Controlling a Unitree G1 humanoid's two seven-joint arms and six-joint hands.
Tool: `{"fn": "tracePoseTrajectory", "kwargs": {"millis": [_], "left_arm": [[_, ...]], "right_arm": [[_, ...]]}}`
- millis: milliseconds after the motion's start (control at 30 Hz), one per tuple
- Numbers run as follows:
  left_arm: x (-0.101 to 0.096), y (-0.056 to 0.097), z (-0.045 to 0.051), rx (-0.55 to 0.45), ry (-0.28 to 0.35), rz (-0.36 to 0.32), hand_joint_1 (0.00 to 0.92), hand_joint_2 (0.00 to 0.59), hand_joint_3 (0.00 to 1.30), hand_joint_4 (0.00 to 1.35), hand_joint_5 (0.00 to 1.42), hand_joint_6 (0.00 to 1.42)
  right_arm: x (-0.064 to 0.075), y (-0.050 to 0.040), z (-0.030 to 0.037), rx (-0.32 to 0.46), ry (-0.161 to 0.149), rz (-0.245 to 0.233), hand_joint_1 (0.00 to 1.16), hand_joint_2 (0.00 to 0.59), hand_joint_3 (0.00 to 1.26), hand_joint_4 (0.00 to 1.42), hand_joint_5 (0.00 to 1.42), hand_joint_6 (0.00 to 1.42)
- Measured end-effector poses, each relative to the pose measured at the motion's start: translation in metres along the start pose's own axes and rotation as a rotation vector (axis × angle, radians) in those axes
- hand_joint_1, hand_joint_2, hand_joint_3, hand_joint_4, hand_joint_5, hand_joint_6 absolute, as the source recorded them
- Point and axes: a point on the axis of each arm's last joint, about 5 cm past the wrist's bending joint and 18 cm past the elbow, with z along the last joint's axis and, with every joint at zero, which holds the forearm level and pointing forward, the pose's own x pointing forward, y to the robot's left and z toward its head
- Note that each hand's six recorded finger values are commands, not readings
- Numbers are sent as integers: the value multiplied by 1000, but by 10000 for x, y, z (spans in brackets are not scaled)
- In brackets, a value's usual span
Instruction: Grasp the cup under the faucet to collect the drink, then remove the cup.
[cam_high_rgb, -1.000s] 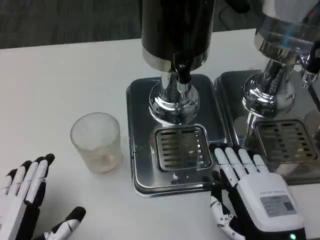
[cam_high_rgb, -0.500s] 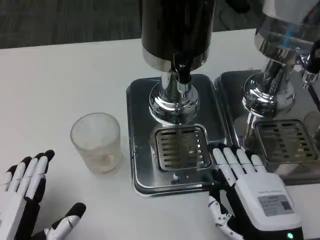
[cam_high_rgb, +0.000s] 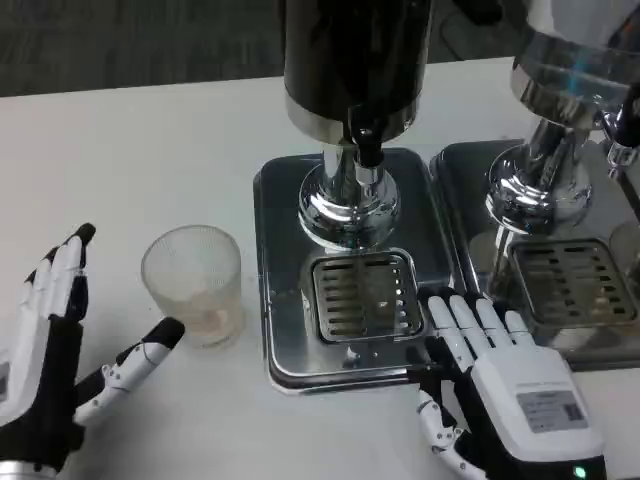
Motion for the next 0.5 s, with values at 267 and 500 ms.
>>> {"fn": "tracePoseTrajectory", "kwargs": {"millis": [267, 500], "left_arm": [[123, -224, 13, -157, -7, -3, 0, 34, 0, 0, 59, 0], [148, -265, -27, -163, -13, -12, 40, 29, 0, 0, 93, 0]], "right_arm": [[-54, 34, 35, 15, 42, 11, 14, 555, 0, 0, 0, 0], [-66, 21, 69, 24, 52, -5, 14, 555, 0, 0, 0, 0]]}}
